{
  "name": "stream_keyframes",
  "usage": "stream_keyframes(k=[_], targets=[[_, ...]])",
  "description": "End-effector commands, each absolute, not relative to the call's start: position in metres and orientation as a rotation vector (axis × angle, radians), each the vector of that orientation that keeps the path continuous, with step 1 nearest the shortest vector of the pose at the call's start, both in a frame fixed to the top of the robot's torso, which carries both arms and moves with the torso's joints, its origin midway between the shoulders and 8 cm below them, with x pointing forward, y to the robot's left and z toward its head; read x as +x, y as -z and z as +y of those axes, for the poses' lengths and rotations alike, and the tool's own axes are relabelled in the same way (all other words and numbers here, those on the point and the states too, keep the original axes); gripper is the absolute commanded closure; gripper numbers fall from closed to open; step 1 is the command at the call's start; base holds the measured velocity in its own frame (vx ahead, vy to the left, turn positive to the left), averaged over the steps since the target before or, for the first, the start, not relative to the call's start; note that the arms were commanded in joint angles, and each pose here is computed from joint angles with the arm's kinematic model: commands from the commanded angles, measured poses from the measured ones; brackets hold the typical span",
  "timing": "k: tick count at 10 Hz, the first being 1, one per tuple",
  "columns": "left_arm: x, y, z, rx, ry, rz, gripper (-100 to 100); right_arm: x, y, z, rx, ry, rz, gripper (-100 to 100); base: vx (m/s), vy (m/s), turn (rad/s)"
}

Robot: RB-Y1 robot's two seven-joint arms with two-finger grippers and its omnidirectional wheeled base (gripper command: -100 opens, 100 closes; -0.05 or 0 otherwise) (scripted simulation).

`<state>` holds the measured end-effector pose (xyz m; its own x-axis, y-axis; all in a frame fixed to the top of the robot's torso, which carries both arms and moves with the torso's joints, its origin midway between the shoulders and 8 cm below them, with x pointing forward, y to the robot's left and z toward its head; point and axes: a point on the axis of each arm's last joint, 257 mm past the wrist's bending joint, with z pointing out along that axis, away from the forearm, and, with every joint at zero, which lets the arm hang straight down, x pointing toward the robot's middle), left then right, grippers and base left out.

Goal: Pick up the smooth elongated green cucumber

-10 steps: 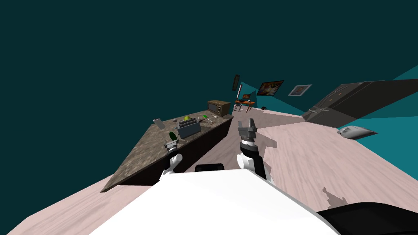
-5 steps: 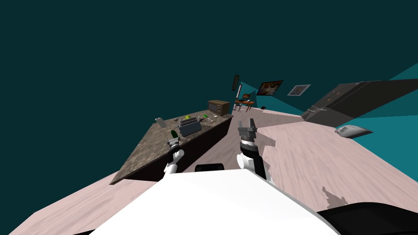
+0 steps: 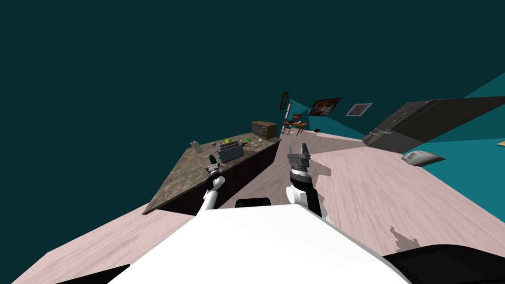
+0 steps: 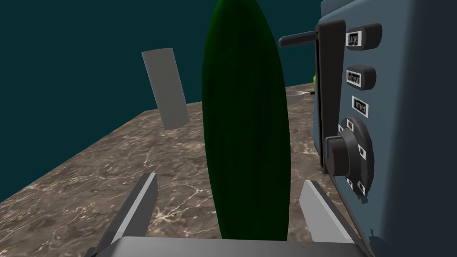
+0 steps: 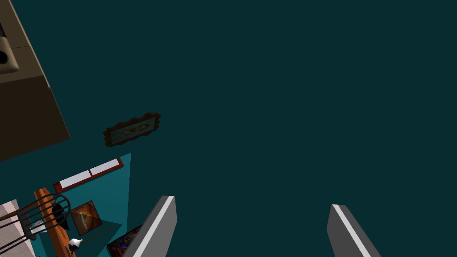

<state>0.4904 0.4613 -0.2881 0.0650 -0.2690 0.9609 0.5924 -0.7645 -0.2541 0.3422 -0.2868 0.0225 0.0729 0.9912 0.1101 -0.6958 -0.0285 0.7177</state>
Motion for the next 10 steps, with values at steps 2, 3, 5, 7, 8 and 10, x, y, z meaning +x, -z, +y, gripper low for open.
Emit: stream_keyframes(k=[2, 3, 5, 7, 8, 10], targets=[[0.509, 0.278, 0.463, -1.704, 1.774, -0.33, -100, 0.342, -0.023, -0.287, 0.728, -1.452, 0.52, 0, -0.08, 0.011, 0.0], [0.517, 0.283, 0.457, -1.725, 1.773, -0.328, -100, 0.342, -0.023, -0.287, 0.728, -1.452, 0.52, 0, -0.054, 0.011, -0.003], [0.523, 0.274, 0.465, -1.697, 1.767, -0.335, -100, 0.342, -0.023, -0.287, 0.728, -1.451, 0.52, 0, -0.048, 0.012, -0.001], [0.54, 0.28, 0.45, -1.738, 1.769, -0.33, -100, 0.342, -0.023, -0.287, 0.728, -1.452, 0.52, 0, -0.071, 0.009, -0.003], [0.548, 0.271, 0.456, -1.714, 1.765, -0.339, -100, 0.342, -0.023, -0.287, 0.728, -1.451, 0.52, 0, -0.074, 0.008, -0.005], [0.564, 0.271, 0.442, -1.742, 1.777, -0.334, -100, 0.342, -0.023, -0.287, 0.728, -1.452, 0.52, 0, -0.071, 0.013, 0.0]])
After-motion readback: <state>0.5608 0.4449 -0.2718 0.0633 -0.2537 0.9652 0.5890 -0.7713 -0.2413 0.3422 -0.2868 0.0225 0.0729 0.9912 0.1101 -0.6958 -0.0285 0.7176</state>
